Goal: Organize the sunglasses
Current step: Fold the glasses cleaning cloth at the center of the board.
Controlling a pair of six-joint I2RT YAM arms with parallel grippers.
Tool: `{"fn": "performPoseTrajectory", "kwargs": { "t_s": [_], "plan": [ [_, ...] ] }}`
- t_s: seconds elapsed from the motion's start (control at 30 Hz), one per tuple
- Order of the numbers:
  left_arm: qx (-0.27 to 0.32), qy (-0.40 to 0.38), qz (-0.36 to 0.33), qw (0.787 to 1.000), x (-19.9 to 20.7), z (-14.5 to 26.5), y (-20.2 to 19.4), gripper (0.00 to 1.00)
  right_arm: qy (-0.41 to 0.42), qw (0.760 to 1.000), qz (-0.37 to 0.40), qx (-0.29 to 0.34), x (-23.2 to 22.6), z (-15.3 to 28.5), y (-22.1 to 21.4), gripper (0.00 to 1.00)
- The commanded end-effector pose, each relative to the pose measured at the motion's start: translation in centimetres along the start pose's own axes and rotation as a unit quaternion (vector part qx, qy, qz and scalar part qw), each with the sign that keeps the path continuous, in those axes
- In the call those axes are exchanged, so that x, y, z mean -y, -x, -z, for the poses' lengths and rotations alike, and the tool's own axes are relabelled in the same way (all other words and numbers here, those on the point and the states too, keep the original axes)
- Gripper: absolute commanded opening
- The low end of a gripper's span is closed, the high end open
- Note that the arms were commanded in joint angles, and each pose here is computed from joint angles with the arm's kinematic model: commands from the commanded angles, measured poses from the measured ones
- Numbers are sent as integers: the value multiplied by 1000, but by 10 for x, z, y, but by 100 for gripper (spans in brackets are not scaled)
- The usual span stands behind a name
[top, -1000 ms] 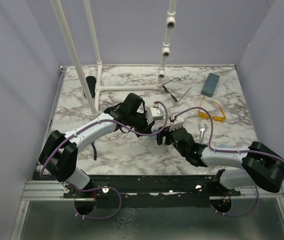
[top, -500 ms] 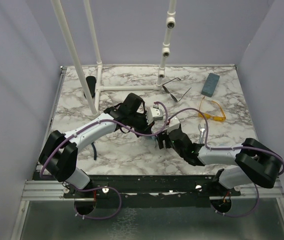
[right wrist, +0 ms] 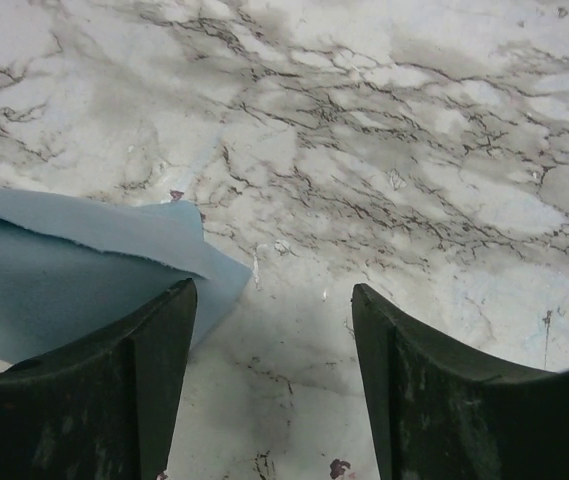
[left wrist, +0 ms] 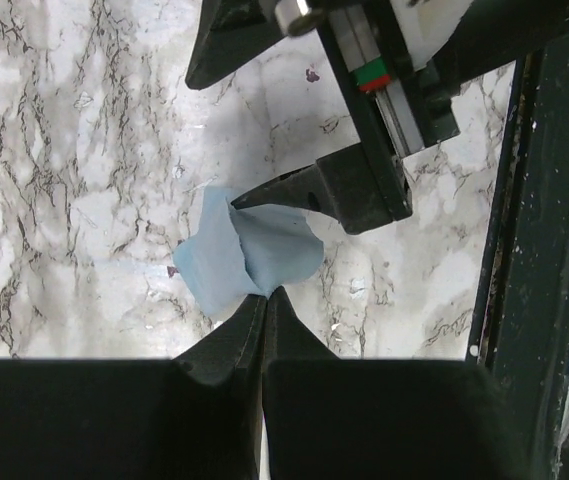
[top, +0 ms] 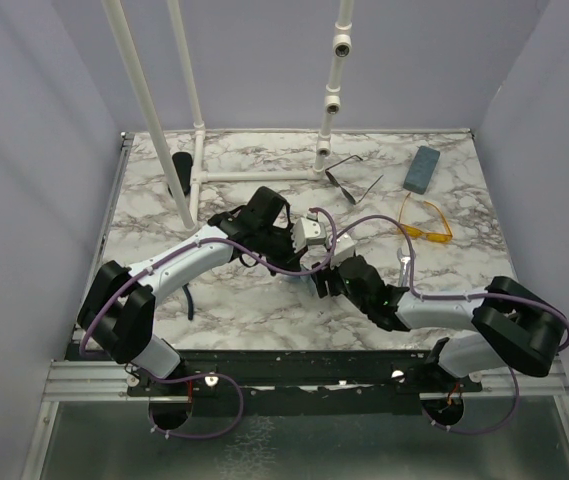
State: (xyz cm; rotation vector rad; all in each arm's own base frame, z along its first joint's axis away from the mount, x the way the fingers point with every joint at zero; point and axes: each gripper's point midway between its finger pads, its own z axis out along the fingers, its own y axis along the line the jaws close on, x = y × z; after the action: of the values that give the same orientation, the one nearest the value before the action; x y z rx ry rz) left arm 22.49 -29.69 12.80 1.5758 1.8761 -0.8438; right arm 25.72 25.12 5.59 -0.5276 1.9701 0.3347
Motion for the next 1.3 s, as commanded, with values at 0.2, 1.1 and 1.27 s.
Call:
{"fn": "performPoseTrajectory", "kwargs": {
  "t_s": [0.2,1.1,1.27],
  "plan": [
    [-2,5,-27,1000,0,9,8,0,63,997,31,42,-21,1,20,65],
    [-12,5,-27,1000,-3,7,5,0,94,993,48,49,-28,-11,19,44],
    [-12,6,-27,1000,-2,7,5,0,111,992,45,47,-33,-14,19,42]
  ]
}}
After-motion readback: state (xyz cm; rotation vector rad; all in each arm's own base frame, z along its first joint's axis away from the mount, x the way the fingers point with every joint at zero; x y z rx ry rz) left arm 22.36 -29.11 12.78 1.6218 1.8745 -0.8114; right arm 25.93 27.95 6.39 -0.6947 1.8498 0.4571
